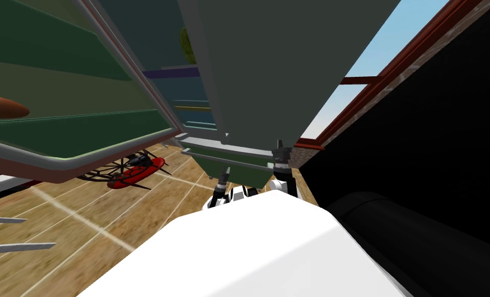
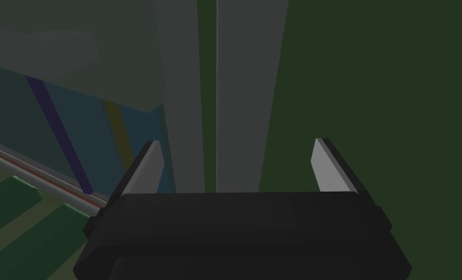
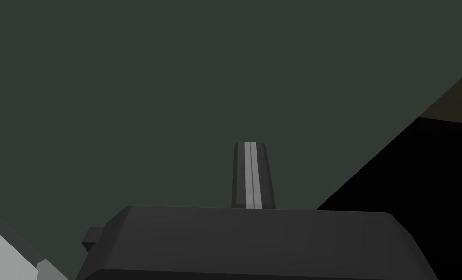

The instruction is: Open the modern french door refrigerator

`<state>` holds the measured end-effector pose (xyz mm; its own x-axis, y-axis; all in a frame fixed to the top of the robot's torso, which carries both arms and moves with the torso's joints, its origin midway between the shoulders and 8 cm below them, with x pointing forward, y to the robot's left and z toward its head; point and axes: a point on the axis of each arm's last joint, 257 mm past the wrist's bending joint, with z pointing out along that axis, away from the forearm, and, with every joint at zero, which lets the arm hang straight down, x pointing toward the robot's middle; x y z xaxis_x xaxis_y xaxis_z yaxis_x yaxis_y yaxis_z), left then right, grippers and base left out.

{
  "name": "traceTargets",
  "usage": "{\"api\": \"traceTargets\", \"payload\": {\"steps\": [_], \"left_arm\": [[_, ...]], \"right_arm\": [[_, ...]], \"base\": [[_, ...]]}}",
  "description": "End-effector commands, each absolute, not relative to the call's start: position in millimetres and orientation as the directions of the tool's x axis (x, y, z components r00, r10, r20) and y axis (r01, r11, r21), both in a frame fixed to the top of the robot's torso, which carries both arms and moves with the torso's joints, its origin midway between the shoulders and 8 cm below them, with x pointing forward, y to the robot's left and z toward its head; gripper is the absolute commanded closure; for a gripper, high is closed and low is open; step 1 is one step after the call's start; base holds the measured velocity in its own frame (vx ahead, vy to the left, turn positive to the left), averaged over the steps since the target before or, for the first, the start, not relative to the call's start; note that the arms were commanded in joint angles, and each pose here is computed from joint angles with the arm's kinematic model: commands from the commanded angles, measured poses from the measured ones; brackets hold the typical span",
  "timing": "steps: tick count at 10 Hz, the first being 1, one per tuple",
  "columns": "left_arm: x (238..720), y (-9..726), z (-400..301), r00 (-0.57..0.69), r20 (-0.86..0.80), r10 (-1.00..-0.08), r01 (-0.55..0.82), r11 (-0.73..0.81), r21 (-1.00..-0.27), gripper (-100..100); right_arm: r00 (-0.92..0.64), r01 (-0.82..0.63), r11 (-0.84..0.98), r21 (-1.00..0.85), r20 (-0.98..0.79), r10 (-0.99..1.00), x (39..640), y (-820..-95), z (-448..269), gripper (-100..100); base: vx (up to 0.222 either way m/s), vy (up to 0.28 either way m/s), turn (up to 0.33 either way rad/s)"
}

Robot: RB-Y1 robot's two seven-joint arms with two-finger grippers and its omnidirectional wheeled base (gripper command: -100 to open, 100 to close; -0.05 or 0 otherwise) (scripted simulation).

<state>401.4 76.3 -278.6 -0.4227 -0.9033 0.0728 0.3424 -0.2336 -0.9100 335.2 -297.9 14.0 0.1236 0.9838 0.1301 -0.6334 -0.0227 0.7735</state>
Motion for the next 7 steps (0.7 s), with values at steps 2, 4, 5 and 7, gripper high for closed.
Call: {"api": "traceTargets", "payload": {"steps": [2,4,5,7], "left_arm": [[415,78,-269,-0.424,0.083,-0.902,0.349,-0.247,-0.904,-100],[422,78,-265,-0.423,0.09,-0.902,0.348,-0.254,-0.902,-100],[419,78,-266,-0.423,0.088,-0.902,0.349,-0.251,-0.903,-100],[434,72,-257,-0.425,0.087,-0.901,0.348,-0.251,-0.903,-100]], "right_arm": [[0.129,-0.635,-0.018,0.773,0.13,0.983,334,-300,14,0],[0.135,-0.637,-0.014,0.771,0.129,0.982,332,-302,15,0],[0.138,-0.638,-0.011,0.77,0.129,0.982,331,-303,15,0],[0.142,-0.64,-0.008,0.769,0.129,0.982,330,-304,16,0]], "base": [[0.084,0.145,-0.009],[0.052,0.126,-0.003],[0.012,0.048,-0.037],[-0.016,0.0,-0.017]]}}
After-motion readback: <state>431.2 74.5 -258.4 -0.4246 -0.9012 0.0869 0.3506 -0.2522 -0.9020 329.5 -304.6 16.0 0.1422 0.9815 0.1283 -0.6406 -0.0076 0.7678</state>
